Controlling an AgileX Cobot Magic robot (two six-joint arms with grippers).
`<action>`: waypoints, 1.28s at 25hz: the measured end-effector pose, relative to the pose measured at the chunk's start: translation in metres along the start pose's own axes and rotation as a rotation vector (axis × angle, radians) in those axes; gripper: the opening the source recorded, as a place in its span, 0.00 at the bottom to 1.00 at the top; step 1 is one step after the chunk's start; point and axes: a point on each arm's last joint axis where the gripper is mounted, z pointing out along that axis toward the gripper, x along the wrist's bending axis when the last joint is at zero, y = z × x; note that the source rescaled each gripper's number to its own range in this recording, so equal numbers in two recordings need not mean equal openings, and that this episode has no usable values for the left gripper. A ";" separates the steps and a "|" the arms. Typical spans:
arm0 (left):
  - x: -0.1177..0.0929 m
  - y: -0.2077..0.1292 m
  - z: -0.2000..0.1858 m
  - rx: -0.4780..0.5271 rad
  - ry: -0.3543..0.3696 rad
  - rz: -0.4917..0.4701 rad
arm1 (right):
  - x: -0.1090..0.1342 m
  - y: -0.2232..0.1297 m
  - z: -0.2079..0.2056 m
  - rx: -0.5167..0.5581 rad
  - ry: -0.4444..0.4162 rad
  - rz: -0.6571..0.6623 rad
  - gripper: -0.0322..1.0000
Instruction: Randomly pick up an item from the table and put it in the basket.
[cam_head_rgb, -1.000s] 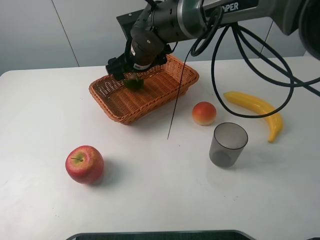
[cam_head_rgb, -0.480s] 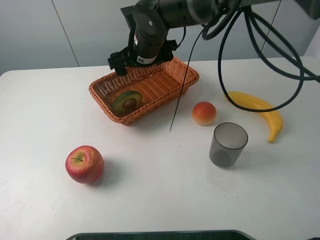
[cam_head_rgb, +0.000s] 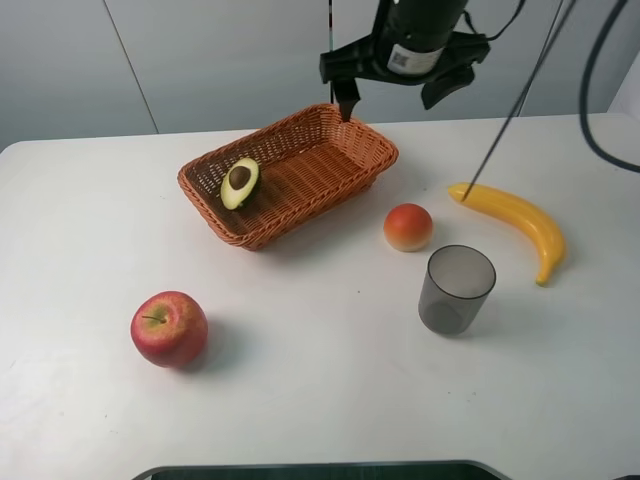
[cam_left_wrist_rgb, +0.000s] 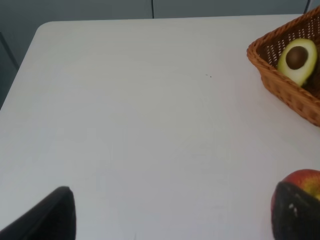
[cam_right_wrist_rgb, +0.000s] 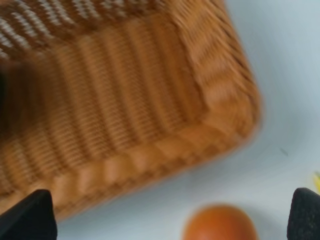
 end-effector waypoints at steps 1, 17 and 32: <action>0.000 0.000 0.000 0.000 0.000 0.000 | -0.011 -0.005 -0.005 0.013 -0.005 0.019 1.00; 0.000 0.000 0.000 0.000 0.000 0.000 | -0.159 -0.129 -0.092 -0.004 -0.098 0.415 1.00; 0.000 0.000 0.000 0.000 0.000 0.000 | -0.157 -0.249 -0.171 -0.322 -0.169 0.371 1.00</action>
